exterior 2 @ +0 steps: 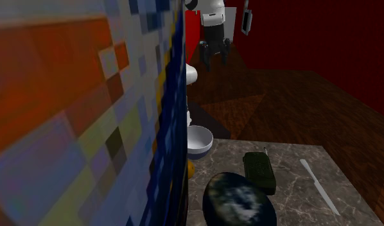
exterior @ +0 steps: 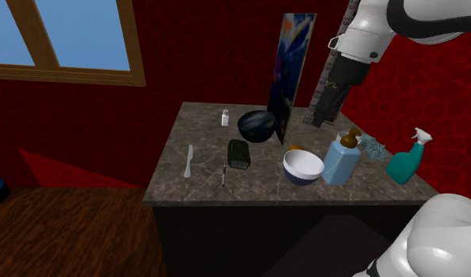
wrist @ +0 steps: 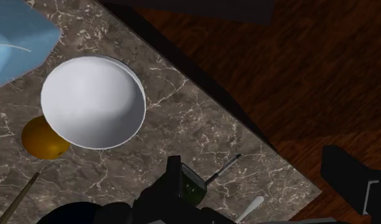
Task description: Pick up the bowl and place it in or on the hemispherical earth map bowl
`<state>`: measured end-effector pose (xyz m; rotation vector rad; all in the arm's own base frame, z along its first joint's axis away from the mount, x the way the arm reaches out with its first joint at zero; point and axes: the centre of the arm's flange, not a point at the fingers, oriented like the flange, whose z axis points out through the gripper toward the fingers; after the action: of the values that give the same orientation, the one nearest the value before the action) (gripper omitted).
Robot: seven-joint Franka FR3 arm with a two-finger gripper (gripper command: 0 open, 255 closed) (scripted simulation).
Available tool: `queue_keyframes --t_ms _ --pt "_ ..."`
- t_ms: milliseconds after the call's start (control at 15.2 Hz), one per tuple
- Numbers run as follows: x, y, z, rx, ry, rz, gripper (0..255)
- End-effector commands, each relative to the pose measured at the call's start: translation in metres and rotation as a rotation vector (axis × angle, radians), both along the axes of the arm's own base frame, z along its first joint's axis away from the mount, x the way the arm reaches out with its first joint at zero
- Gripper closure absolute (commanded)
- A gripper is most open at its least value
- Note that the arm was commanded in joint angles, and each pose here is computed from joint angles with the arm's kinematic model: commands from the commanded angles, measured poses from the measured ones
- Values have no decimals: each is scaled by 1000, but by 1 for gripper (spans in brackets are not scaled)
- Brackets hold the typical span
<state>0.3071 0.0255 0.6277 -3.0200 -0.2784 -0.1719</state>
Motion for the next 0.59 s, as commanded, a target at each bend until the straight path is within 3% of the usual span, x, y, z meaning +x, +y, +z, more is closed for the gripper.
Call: queue_keyframes --t_ms 0,528 --pt "0 0 0 0 0 0 0" --pt "31 -13 -98 -80 35 45 0"
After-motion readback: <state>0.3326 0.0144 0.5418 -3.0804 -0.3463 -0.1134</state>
